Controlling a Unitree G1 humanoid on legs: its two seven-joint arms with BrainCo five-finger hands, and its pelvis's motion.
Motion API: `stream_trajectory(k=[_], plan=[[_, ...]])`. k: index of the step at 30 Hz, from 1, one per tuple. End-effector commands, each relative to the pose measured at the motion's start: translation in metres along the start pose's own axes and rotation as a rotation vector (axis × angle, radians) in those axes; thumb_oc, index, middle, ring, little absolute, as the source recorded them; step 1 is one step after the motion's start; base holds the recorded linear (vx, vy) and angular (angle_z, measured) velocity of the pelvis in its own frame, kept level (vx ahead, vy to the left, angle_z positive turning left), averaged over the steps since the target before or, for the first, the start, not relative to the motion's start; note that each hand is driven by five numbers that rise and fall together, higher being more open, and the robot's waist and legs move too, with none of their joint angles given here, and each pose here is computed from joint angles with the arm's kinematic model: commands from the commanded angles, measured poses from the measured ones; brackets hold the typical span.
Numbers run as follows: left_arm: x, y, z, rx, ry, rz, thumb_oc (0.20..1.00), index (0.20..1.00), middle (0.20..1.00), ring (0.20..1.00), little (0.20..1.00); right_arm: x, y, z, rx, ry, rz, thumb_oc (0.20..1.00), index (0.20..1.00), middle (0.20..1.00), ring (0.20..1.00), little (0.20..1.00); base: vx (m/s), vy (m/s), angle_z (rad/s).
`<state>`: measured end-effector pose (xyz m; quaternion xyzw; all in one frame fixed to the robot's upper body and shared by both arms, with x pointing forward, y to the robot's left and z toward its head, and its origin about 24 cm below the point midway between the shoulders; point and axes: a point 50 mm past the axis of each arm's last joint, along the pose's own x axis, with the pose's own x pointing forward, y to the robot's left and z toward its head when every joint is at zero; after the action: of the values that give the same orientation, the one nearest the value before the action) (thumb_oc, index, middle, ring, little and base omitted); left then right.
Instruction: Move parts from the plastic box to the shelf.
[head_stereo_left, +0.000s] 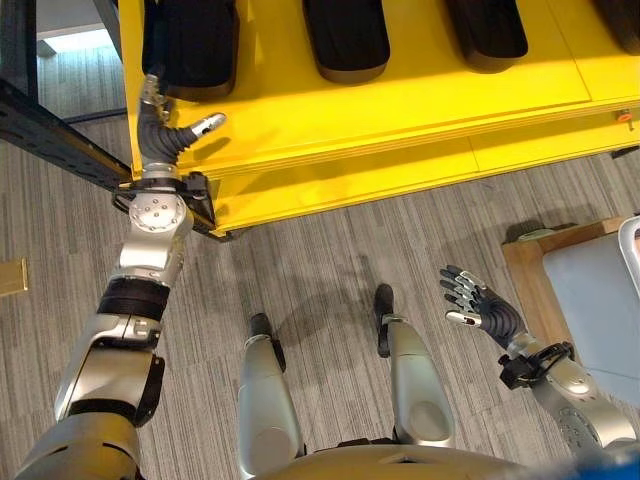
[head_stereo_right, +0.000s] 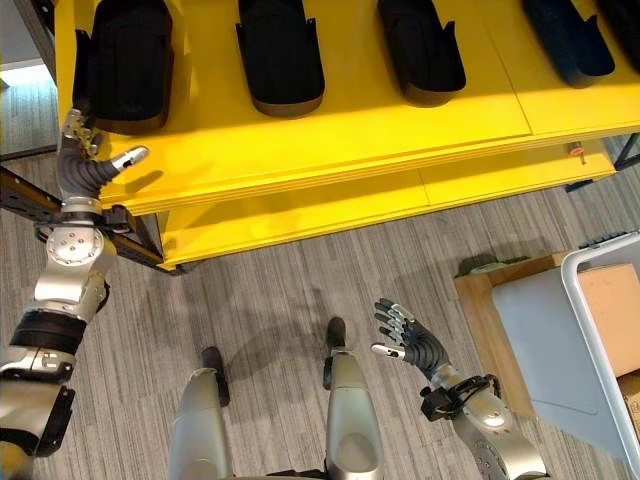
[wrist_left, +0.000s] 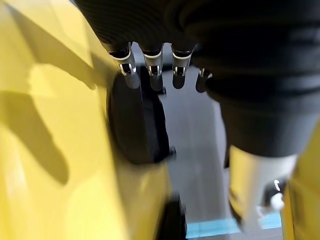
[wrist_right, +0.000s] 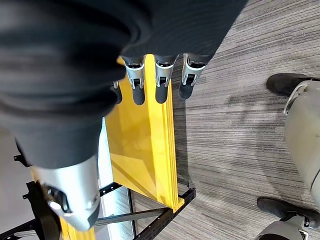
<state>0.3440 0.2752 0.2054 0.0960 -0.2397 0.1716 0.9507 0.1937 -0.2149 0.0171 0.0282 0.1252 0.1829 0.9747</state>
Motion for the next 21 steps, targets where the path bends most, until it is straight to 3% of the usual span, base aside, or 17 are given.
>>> stream_trajectory(k=[1,11,21], plan=[[0.011,0.014,0.014,-0.028,-0.074,0.071,1.0,1.0,1.0,1.0,1.0,-0.005,-0.002,0.006,-0.018,-0.036,-0.003,1.0,1.0,1.0,1.0,1.0,-0.07,0.016,-0.02],[0.03,0.044,0.036,0.043,-0.128,0.154,1.0,1.0,1.0,1.0,1.0,-0.005,-0.004,0.003,-0.014,-0.025,-0.005,1.0,1.0,1.0,1.0,1.0,0.04,0.009,-0.03],[0.05,0.05,0.052,0.071,-0.128,0.179,1.0,1.0,1.0,1.0,1.0,-0.001,-0.002,0.002,-0.018,-0.009,0.018,1.0,1.0,1.0,1.0,1.0,0.0,0.012,0.0]])
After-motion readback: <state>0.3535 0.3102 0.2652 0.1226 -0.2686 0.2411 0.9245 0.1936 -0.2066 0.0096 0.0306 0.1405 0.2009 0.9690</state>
